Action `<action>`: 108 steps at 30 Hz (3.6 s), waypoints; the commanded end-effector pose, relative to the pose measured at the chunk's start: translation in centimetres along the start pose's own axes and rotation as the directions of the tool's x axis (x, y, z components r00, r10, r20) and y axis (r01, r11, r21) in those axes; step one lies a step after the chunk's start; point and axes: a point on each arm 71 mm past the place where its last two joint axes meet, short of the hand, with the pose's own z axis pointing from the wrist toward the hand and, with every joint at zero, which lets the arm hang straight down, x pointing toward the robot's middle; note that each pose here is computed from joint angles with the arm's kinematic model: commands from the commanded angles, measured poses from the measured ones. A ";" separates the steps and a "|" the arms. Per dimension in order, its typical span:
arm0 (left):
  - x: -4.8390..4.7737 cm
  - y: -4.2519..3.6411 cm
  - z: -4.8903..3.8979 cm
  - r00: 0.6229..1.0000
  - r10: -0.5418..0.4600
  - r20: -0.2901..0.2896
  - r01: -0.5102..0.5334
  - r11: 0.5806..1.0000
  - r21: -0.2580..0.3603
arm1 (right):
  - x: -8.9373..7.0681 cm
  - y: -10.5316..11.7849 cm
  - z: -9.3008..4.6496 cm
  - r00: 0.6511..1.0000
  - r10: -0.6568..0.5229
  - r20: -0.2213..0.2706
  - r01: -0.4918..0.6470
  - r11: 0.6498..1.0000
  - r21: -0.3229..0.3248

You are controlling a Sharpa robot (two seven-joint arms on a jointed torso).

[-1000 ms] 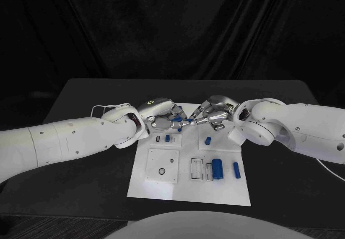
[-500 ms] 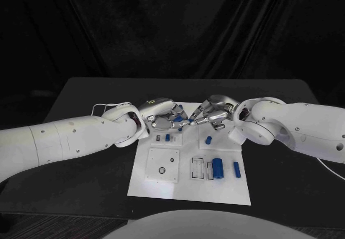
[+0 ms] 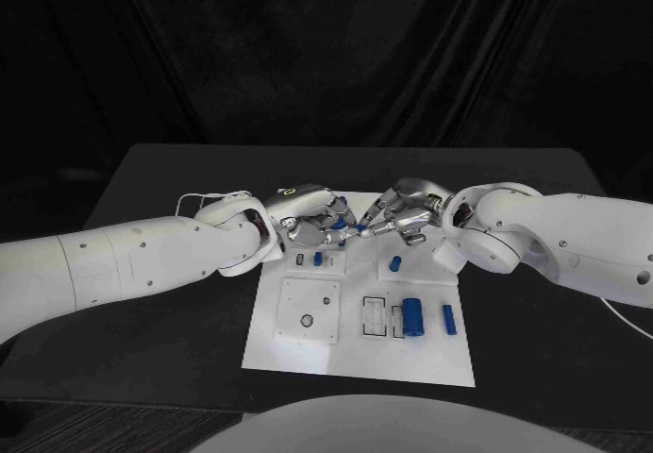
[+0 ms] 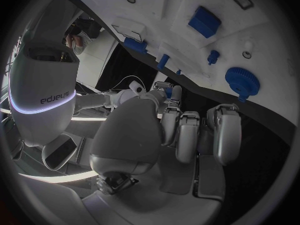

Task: Assemble the parts on the task board

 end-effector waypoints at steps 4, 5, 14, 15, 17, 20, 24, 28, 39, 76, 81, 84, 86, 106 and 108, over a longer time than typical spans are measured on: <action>0.18 -0.36 0.34 1.000 -0.011 -0.005 0.011 1.000 0.013 | 0.7 0.6 0.1 0.998 -0.007 -0.056 0.005 0.999 -0.034; 0.17 -0.34 0.34 1.000 -0.010 -0.003 0.010 1.000 0.011 | 0.8 0.6 0.1 0.998 -0.007 -0.059 0.005 0.999 -0.035; 0.06 -0.14 0.36 1.000 0.002 0.020 -0.001 1.000 -0.019 | 0.8 0.6 0.0 0.997 -0.009 -0.073 0.005 0.999 -0.052; 0.05 -0.11 0.34 1.000 0.002 0.021 -0.002 1.000 -0.022 | 0.7 0.6 -0.1 0.997 -0.008 -0.073 0.004 0.999 -0.054; 0.03 -0.04 0.29 1.000 0.003 0.022 -0.003 1.000 -0.029 | 0.6 0.5 -0.2 0.997 -0.007 -0.073 0.003 0.998 -0.058; -0.01 0.07 0.18 1.000 0.004 0.023 -0.003 0.999 -0.038 | 0.5 0.4 -0.4 0.998 -0.006 -0.068 0.001 0.998 -0.062; -0.07 0.20 0.02 1.000 0.005 0.024 -0.004 0.999 -0.045 | 0.2 0.2 -0.6 0.998 -0.003 -0.060 -0.001 0.998 -0.067; -0.09 0.27 -0.05 1.000 0.006 0.025 -0.005 0.999 -0.049 | 0.1 0.2 -0.8 0.998 -0.002 -0.058 -0.003 0.997 -0.074; -0.24 0.64 -0.68 1.000 0.007 0.027 -0.005 0.997 -0.078 | -0.7 -0.5 -1.9 1.000 0.010 -0.026 -0.013 0.996 -0.093; -6.85 1.85 -7.50 0.908 -0.388 -0.155 0.173 0.688 -0.705 | -2.7 -3.6 -5.9 0.997 0.016 0.070 -0.017 1.000 0.015; -6.51 1.98 -7.66 0.873 -0.467 -0.142 0.193 0.597 -0.779 | -2.5 -3.8 -5.9 0.998 0.018 0.061 -0.019 1.000 0.021; -6.43 1.97 -7.50 0.868 -0.479 -0.132 0.194 0.571 -0.798 | -2.4 -3.8 -5.9 0.998 0.019 0.058 -0.020 1.000 0.023; -6.42 1.90 -7.33 0.870 -0.478 -0.118 0.199 0.561 -0.804 | -2.3 -3.9 -5.9 0.998 0.019 0.057 -0.021 1.000 0.023; -5.96 1.50 -6.40 0.885 -0.461 -0.064 0.207 0.513 -0.833 | -1.6 -4.7 -6.3 0.999 0.033 0.039 -0.034 0.999 0.034; -5.84 1.52 -6.34 0.885 -0.461 -0.063 0.206 0.511 -0.835 | -1.6 -4.7 -6.3 0.999 0.034 0.038 -0.035 0.999 0.033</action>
